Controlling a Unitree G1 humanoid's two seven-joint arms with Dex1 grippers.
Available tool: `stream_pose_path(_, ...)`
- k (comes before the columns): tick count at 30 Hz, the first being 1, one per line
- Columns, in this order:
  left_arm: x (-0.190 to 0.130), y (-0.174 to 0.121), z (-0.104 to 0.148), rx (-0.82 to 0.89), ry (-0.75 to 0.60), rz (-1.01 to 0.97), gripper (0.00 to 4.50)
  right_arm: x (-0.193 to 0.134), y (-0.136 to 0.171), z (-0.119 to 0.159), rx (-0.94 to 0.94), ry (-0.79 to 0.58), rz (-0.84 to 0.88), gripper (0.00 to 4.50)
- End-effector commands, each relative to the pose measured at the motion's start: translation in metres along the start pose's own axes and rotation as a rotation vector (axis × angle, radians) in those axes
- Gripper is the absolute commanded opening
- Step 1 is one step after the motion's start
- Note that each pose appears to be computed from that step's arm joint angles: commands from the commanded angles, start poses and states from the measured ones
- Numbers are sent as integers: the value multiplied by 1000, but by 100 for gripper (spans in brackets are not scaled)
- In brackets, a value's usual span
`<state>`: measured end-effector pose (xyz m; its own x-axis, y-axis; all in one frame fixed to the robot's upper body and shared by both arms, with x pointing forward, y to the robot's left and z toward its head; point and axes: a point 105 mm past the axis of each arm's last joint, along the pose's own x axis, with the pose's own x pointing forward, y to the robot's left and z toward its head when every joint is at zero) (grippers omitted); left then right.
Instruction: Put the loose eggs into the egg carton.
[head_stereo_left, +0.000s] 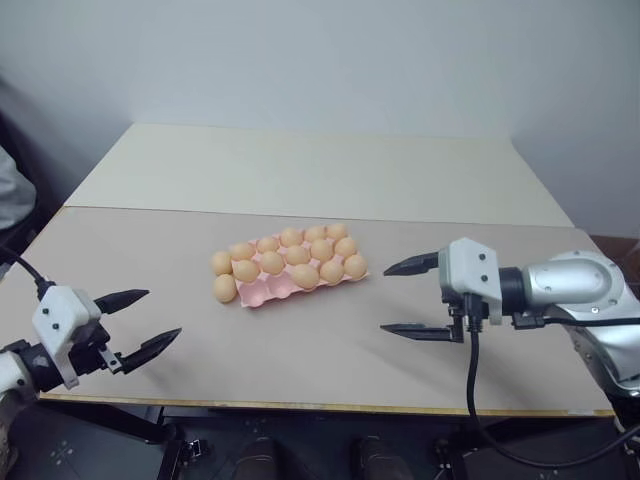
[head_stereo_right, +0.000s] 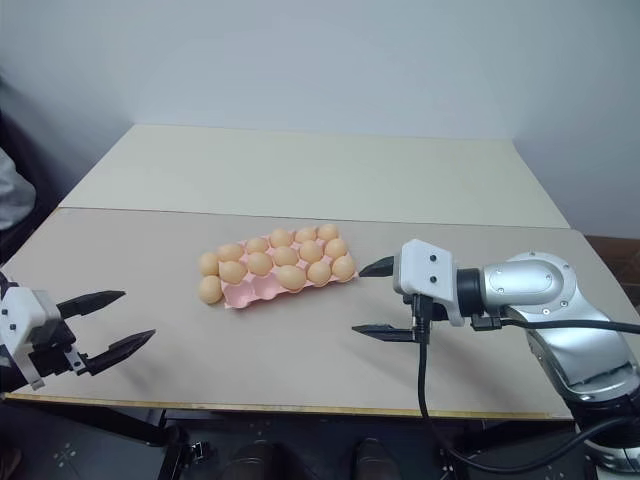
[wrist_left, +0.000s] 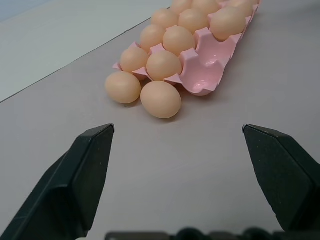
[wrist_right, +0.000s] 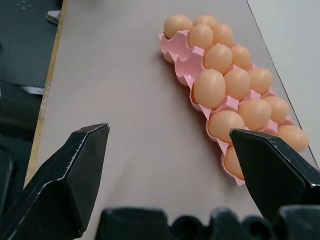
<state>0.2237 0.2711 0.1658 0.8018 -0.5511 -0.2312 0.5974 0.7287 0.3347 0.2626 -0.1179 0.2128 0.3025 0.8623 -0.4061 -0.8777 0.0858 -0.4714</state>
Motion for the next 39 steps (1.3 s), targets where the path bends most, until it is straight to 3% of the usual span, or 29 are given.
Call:
stream_pose_path(1, -7, 2, 10, 28, -22, 42, 447, 0, -4, 5, -54, -16, 11, 450)
stream_pose_path(14, -23, 9, -18, -32, -34, 52, 447, -7, -4, 5, -56, 0, 10, 450)
stream_pose_path(26, 54, 31, -42, -24, -68, -76, 447, -11, -1, 5, -41, 33, -46, 450)
stream_pose_path(33, 89, 26, -42, -41, -87, -215, 447, -14, 0, 4, -32, 54, -100, 450)
stream_pose_path(39, 112, 31, -39, -32, -96, -211, 447, -16, 2, 5, -27, 59, -136, 450)
